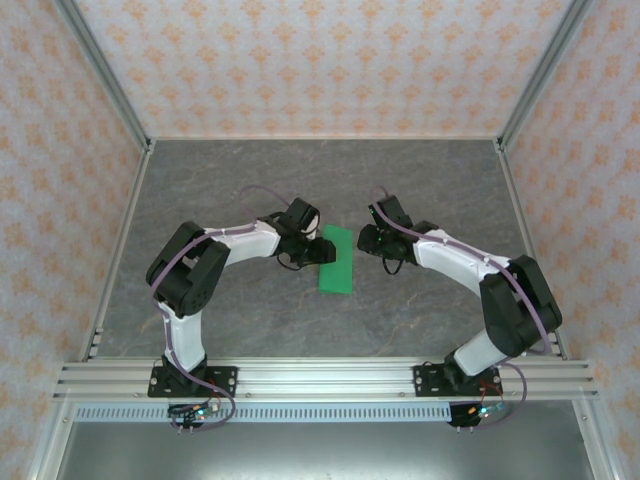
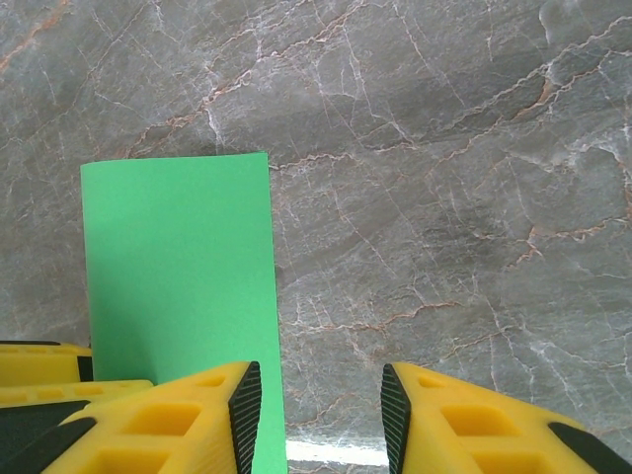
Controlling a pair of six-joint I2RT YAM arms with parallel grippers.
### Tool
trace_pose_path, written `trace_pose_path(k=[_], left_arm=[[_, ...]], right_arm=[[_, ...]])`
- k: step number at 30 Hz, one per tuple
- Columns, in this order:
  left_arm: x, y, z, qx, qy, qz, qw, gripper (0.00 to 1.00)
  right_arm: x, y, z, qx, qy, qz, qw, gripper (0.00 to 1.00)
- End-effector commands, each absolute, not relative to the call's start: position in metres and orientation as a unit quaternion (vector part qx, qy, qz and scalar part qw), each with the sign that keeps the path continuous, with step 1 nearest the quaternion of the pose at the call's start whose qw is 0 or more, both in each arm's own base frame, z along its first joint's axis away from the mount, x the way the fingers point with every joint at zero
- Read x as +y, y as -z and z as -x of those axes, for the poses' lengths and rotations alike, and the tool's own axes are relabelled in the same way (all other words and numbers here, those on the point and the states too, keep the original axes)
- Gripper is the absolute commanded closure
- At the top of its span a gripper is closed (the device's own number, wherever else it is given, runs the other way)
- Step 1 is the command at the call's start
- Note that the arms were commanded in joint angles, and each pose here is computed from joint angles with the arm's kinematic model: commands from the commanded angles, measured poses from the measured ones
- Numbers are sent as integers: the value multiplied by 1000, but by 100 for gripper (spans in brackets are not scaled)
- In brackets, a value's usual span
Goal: Fold a paper plane with a square sheet of paper (fold left side to right side)
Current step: First fold in half a square sheet of paper at the center of the table.
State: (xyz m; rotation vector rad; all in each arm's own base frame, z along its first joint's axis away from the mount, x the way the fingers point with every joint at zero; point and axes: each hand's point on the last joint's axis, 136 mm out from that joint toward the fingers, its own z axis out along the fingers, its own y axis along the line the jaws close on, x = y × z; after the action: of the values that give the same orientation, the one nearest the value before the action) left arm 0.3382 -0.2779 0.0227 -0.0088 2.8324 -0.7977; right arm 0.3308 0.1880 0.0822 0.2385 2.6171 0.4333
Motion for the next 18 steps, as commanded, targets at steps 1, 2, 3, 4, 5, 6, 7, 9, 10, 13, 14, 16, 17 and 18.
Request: trace_pose_path(k=[1, 2, 3, 4, 5, 6, 7, 9, 10, 13, 14, 16, 17, 18], left_arm=[[-263, 12, -334, 972, 220, 20, 78, 50], [-263, 12, -334, 972, 219, 19, 78, 50], [-263, 12, -335, 972, 220, 20, 79, 50], [-263, 13, -334, 972, 219, 19, 78, 50], [-262, 14, -334, 973, 218, 19, 78, 50], [-262, 14, -333, 973, 218, 20, 77, 50], [-262, 14, -333, 973, 218, 19, 78, 50], [-262, 14, -332, 973, 217, 19, 77, 50], [-261, 14, -332, 973, 217, 19, 77, 51], [-261, 15, -332, 973, 217, 19, 76, 51], [-261, 15, -332, 973, 216, 18, 75, 51], [-261, 15, -331, 973, 216, 18, 75, 51], [-260, 16, -331, 973, 215, 18, 75, 51], [-260, 16, -331, 973, 216, 17, 75, 51]], right_arm=[[184, -86, -325, 955, -157, -85, 239, 59], [184, -86, -325, 955, -157, -86, 239, 59], [184, -86, -325, 954, -157, -85, 239, 59], [185, -87, -324, 954, -159, -85, 238, 59], [185, -86, -324, 954, -160, -85, 238, 59], [185, -86, -324, 954, -160, -85, 238, 59], [185, -86, -324, 954, -160, -85, 238, 59], [185, -86, -324, 954, -163, -84, 238, 59], [187, -86, -324, 954, -165, -83, 238, 59], [189, -86, -324, 953, -172, -84, 236, 59], [190, -87, -325, 952, -176, -84, 237, 60], [192, -87, -325, 951, -180, -83, 236, 60], [194, -87, -325, 950, -184, -82, 236, 61], [195, -86, -325, 950, -186, -81, 236, 61]])
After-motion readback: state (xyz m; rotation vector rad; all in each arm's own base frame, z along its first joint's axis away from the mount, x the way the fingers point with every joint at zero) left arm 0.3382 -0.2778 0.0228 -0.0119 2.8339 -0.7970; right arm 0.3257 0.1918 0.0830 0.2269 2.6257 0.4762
